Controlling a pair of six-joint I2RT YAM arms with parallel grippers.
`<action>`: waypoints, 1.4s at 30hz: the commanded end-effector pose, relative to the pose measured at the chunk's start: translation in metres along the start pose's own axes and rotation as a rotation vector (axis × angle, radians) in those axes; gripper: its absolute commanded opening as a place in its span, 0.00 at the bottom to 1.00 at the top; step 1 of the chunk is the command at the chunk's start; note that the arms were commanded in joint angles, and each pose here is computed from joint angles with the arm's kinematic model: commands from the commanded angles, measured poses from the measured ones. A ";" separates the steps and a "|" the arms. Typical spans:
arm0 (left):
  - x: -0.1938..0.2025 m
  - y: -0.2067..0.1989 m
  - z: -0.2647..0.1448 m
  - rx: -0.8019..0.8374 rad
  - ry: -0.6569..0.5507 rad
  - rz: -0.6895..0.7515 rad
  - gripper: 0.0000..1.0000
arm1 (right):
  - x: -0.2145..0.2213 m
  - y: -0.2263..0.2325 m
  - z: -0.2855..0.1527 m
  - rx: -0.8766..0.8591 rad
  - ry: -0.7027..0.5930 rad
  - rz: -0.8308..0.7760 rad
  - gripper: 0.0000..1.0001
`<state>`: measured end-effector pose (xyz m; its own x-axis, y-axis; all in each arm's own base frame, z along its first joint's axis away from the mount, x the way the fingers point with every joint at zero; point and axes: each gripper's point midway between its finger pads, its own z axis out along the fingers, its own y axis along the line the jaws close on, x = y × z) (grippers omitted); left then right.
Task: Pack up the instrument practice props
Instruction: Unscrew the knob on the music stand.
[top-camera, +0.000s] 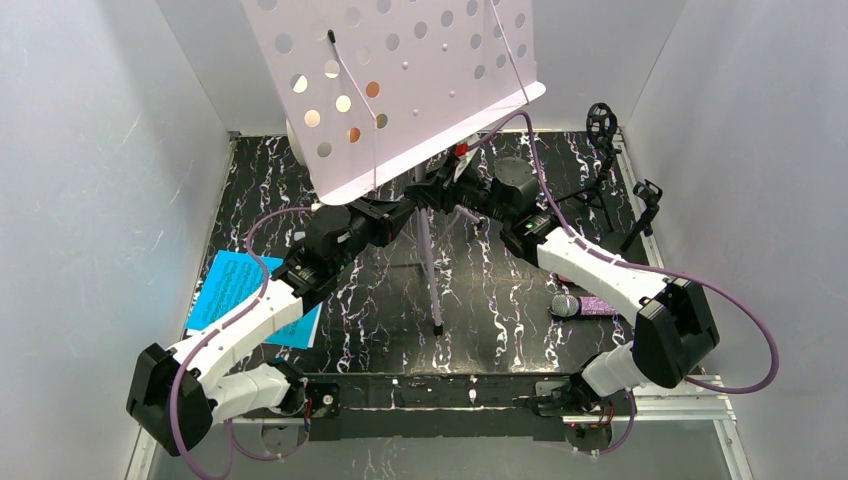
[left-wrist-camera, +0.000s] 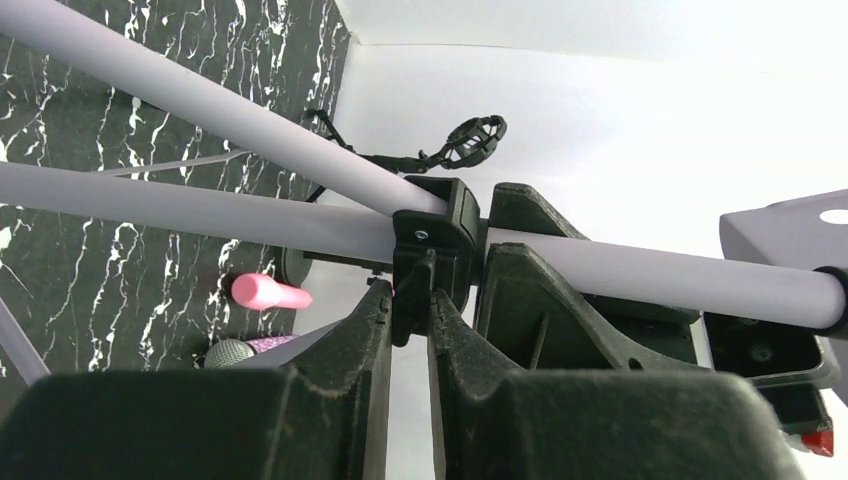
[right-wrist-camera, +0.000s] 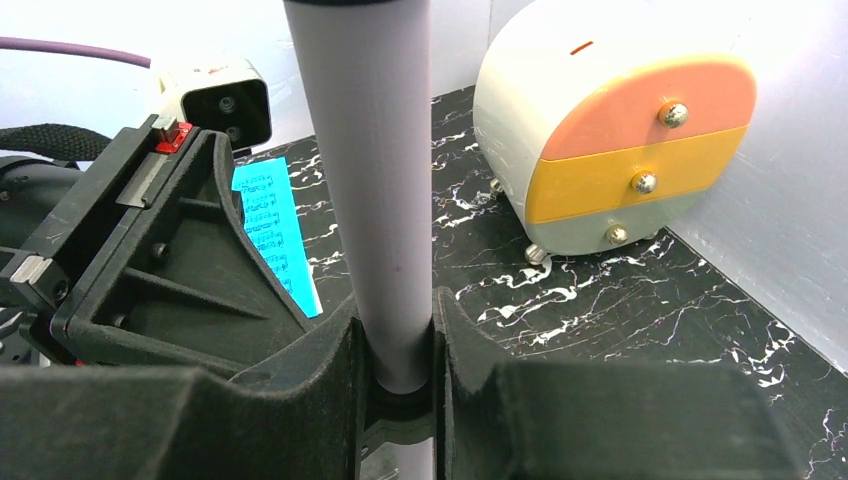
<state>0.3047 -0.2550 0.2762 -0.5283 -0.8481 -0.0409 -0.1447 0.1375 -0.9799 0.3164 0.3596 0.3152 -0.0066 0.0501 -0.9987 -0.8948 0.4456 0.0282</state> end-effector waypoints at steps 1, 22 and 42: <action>-0.021 0.013 -0.007 -0.062 -0.099 -0.034 0.07 | 0.012 -0.014 -0.001 0.074 0.058 0.103 0.01; -0.024 -0.017 -0.048 0.354 -0.127 1.586 0.67 | 0.014 -0.012 0.001 0.056 0.065 0.106 0.01; -0.009 -0.027 -0.023 0.599 -0.288 2.465 0.54 | 0.016 -0.009 0.003 0.033 0.071 0.100 0.01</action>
<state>0.2964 -0.2322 0.2850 0.6057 0.4217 -0.6748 0.4853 0.4763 0.7332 0.3150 0.3631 0.3153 -0.0136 0.0457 -0.9989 -0.9016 0.4313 0.0320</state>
